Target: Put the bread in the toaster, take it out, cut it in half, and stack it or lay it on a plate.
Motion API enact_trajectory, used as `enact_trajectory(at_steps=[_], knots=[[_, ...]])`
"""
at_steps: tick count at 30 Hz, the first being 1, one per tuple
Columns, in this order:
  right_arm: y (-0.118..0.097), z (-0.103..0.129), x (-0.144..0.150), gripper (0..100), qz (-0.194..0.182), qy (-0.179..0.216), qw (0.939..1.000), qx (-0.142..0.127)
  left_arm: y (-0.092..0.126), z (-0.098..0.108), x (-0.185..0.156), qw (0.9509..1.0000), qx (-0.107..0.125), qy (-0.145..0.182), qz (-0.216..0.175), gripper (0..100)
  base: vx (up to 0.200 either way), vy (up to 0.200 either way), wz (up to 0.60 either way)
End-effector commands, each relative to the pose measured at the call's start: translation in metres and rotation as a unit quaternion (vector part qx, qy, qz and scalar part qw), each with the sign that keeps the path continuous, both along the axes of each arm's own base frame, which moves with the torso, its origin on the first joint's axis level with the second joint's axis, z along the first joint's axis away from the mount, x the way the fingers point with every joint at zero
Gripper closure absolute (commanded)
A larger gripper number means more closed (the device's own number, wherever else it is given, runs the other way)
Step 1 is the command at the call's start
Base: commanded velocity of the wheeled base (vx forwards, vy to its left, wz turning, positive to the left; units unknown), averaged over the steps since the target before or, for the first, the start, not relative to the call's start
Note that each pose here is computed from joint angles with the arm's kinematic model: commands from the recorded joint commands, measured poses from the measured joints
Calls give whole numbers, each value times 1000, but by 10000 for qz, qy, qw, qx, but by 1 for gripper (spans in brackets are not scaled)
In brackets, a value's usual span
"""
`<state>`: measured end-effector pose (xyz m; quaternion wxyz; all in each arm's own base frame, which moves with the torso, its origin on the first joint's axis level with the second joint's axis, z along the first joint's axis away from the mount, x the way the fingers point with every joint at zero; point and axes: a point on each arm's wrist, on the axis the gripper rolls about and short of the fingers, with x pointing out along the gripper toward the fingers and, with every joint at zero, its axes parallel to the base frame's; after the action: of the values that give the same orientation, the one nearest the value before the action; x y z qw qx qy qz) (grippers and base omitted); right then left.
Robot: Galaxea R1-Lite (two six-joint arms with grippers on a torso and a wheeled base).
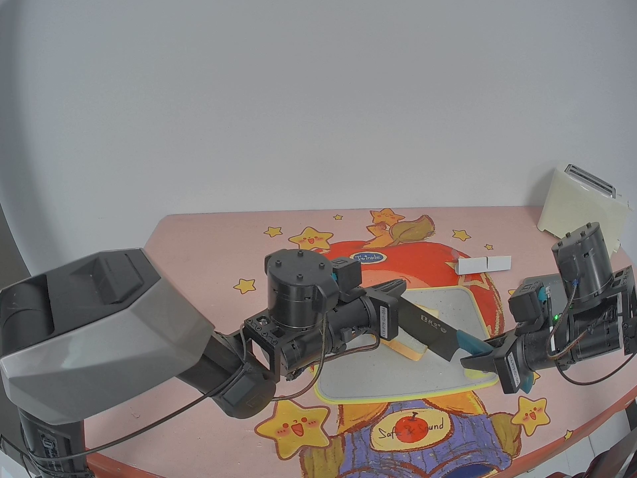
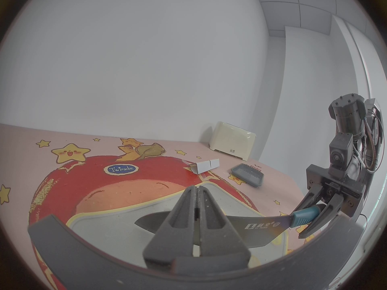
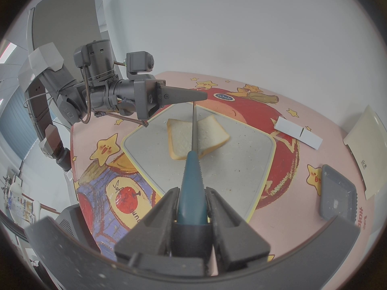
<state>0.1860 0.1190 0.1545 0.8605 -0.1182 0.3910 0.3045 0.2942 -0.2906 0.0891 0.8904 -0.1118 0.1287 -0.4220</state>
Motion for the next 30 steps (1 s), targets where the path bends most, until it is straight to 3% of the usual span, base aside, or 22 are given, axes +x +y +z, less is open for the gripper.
enact_trajectory(at_steps=[1,11,17,30], knots=[[0,-4,0,100,3,79,10000,-45,0,1,0,10000,-16,-15,-5,100,0,0,0],[-1,-8,-1,100,-5,151,9998,-89,-1,3,0,10000,-33,-43,-14,100,0,0,0],[-1,-8,-1,100,-12,144,9999,-85,-1,18,-1,9997,-157,-181,-22,100,0,0,0],[-2,-7,0,100,-35,118,9999,-69,0,13,-1,9998,-114,-137,-15,100,0,0,0]])
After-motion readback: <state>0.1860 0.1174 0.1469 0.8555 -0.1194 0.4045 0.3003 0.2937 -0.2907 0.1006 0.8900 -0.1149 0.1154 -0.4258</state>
